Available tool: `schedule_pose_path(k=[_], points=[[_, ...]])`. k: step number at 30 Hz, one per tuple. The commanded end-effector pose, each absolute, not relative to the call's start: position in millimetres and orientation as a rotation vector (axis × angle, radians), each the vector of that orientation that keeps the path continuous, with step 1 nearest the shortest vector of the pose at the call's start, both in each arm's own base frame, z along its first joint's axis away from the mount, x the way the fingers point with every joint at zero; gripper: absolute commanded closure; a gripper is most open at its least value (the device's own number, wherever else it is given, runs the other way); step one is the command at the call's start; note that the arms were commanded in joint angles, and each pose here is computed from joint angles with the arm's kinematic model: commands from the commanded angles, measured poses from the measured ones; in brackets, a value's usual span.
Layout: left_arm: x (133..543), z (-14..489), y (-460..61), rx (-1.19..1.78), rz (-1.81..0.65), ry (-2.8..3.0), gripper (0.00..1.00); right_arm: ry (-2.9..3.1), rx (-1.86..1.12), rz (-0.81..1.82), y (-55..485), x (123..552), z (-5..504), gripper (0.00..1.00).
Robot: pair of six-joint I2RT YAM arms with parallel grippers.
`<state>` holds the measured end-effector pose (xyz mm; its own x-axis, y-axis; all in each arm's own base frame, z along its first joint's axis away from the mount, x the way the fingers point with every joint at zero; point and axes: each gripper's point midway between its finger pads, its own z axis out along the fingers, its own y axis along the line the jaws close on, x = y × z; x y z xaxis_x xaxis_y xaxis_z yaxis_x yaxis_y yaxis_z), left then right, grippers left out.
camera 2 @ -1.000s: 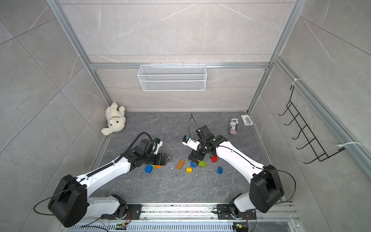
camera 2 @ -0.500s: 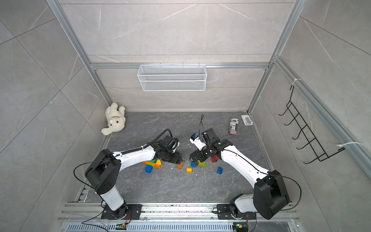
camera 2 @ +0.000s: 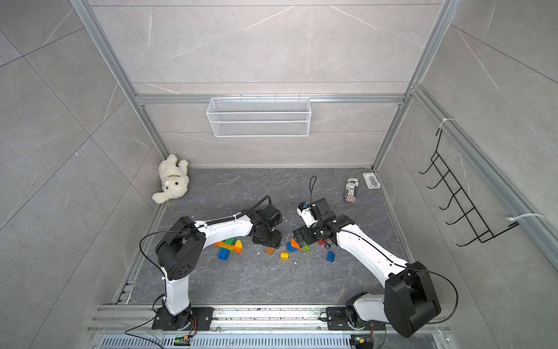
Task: Assemble a fork with lego
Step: Pick up the lego brick from the center of the board.
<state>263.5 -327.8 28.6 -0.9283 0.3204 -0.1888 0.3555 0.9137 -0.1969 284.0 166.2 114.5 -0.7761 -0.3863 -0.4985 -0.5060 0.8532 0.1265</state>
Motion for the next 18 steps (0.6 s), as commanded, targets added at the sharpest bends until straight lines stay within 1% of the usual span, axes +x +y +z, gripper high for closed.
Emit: schedule_pose_path(k=[1, 5, 12, 13, 16, 18], points=[[250.8, 24.1, -317.2, 0.547, -0.184, 2.983, 0.28, 2.582, -0.599, 0.299, 158.4, 287.2, 109.6, 0.03], [244.9, 20.5, -312.4, 0.566, -0.081, 2.985, 0.32, 2.575, -0.599, 0.307, 159.5, 287.7, 111.3, 0.03], [241.4, 9.8, -307.3, 0.608, 0.036, 2.990, 0.49, 2.586, -0.597, 0.291, 157.0, 286.6, 109.1, 0.03], [241.3, 9.4, -307.4, 0.604, 0.032, 2.991, 0.52, 2.585, -0.604, 0.291, 157.3, 286.6, 109.1, 0.03], [241.2, 12.4, -311.6, 0.611, -0.039, 2.985, 0.68, 2.597, -0.632, 0.286, 157.8, 286.2, 105.5, 0.04], [240.7, 17.4, -317.3, 0.618, -0.154, 2.984, 0.75, 2.602, -0.667, 0.321, 163.1, 284.5, 102.5, 0.08]])
